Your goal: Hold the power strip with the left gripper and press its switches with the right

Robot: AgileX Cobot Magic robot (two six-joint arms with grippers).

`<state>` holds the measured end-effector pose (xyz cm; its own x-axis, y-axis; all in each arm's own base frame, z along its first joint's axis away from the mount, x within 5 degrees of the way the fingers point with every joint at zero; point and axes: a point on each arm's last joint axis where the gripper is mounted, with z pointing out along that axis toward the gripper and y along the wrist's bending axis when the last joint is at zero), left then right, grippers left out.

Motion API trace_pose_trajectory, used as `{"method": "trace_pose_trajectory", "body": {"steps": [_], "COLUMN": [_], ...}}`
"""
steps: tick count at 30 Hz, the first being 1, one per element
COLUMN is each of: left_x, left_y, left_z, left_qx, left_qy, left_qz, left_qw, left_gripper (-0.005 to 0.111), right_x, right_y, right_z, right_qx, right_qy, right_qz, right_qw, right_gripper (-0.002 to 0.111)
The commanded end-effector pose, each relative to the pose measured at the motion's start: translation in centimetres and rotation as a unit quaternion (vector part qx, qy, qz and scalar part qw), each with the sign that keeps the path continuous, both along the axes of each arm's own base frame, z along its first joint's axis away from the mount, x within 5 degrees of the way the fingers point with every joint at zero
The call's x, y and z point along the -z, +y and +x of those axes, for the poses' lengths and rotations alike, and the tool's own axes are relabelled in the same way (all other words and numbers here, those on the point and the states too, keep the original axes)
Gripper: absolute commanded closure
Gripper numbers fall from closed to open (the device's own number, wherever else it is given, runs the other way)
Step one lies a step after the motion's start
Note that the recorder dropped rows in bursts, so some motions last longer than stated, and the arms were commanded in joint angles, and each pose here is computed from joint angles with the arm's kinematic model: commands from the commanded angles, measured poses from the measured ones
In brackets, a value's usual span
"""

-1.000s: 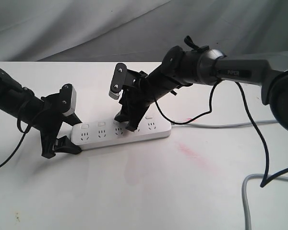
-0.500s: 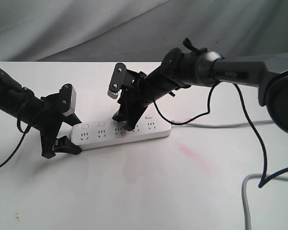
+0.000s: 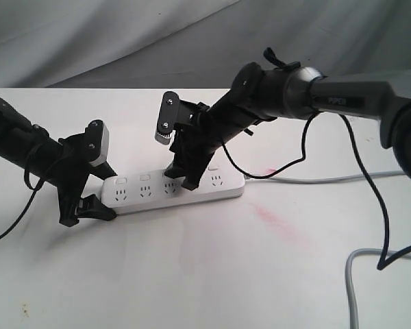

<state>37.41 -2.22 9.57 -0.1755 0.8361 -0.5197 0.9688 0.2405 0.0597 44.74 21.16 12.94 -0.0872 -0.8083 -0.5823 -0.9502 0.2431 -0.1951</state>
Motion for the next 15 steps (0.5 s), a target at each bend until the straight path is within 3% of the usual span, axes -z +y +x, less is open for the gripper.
{"method": "trace_pose_trajectory", "body": {"steps": [1, 15], "left_x": [1.2, 1.2], "left_y": [0.2, 0.2], "left_z": [-0.3, -0.3], "left_qx": [0.038, 0.037], "left_qy": [-0.006, -0.006], "left_qz": [0.039, 0.039], "left_qw": [0.998, 0.999], "left_gripper": [0.060, 0.060], "right_x": [-1.5, -1.2], "right_y": [-1.6, -3.0], "right_z": [0.1, 0.9], "right_qx": [0.013, 0.039], "right_qy": [-0.007, -0.019], "right_qz": [-0.004, -0.007], "right_qw": [1.000, 0.999], "right_gripper": [0.056, 0.056]}}
